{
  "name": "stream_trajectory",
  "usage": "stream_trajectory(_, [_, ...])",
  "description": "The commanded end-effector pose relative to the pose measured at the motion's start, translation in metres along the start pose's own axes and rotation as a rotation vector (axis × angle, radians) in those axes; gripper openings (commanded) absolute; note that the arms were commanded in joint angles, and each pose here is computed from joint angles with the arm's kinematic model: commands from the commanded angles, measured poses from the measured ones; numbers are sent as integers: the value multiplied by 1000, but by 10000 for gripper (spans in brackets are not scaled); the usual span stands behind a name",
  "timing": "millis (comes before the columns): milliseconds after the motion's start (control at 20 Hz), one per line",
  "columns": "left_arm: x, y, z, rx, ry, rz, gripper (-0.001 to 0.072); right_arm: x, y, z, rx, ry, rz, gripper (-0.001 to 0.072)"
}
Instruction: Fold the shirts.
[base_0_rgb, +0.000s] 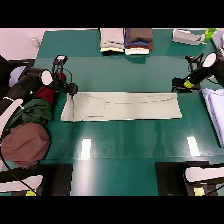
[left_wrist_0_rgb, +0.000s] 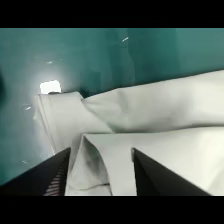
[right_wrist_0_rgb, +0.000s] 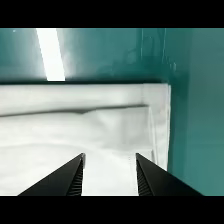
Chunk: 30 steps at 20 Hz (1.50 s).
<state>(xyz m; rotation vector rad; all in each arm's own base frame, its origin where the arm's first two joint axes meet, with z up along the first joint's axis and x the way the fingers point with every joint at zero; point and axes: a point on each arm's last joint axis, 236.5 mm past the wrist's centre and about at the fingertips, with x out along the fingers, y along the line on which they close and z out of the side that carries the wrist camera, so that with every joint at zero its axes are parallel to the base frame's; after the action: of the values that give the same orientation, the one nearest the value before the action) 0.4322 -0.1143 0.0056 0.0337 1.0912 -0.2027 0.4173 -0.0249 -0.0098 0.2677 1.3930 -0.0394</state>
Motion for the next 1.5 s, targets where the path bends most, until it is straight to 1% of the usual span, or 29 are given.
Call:
stream_trajectory(0, [-11, -3, -5, 3, 61, -7, 292, -6, -20, -8, 20, 18, 9, 495])
stream_trajectory(50, [-11, -7, -9, 3, 77, -20, 93, -2, -31, -17, 40, 38, 6, 522])
stream_trajectory(100, [-11, -8, -10, 0, 82, -25, 26, 5, -42, -28, 73, 64, 5, 523])
stream_trajectory(200, [-11, -18, -8, -28, 74, -69, 25, 22, -56, -47, 126, 108, 10, 522])
stream_trajectory(350, [-12, -34, -2, -50, 52, -137, 25, 45, -59, -65, 144, 136, 9, 522])
stream_trajectory(500, [-13, -37, 3, -60, 32, -148, 24, 58, -41, -67, 145, 126, 52, 520])
stream_trajectory(600, [-13, -38, 2, -61, 36, -151, 25, 64, -34, -70, 123, 128, 50, 516])
stream_trajectory(650, [-13, -38, 1, -62, 42, -151, 24, 67, -30, -73, 112, 133, 50, 474])
stream_trajectory(700, [-13, -40, 0, -68, 47, -161, 25, 69, -27, -75, 103, 139, 48, 389])
stream_trajectory(750, [-13, -43, -1, -74, 50, -172, 24, 69, -25, -76, 90, 141, 46, 260])
stream_trajectory(800, [-14, -49, -1, -74, 52, -186, 24, 68, -23, -76, 75, 138, 42, 84])
stream_trajectory(850, [-14, -57, -2, -59, 50, -194, 24, 64, -22, -74, 63, 125, 44, 23])
stream_trajectory(1050, [1, -114, 1, -17, 11, -249, 23, 26, -17, -70, 42, 56, 46, 21])
stream_trajectory(1150, [13, -148, -4, 15, 32, -291, 23, -5, -11, -73, 28, 26, 56, 20])
stream_trajectory(1450, [48, -250, -5, 149, 88, -392, 23, -124, 46, -54, -80, -173, 103, 20])
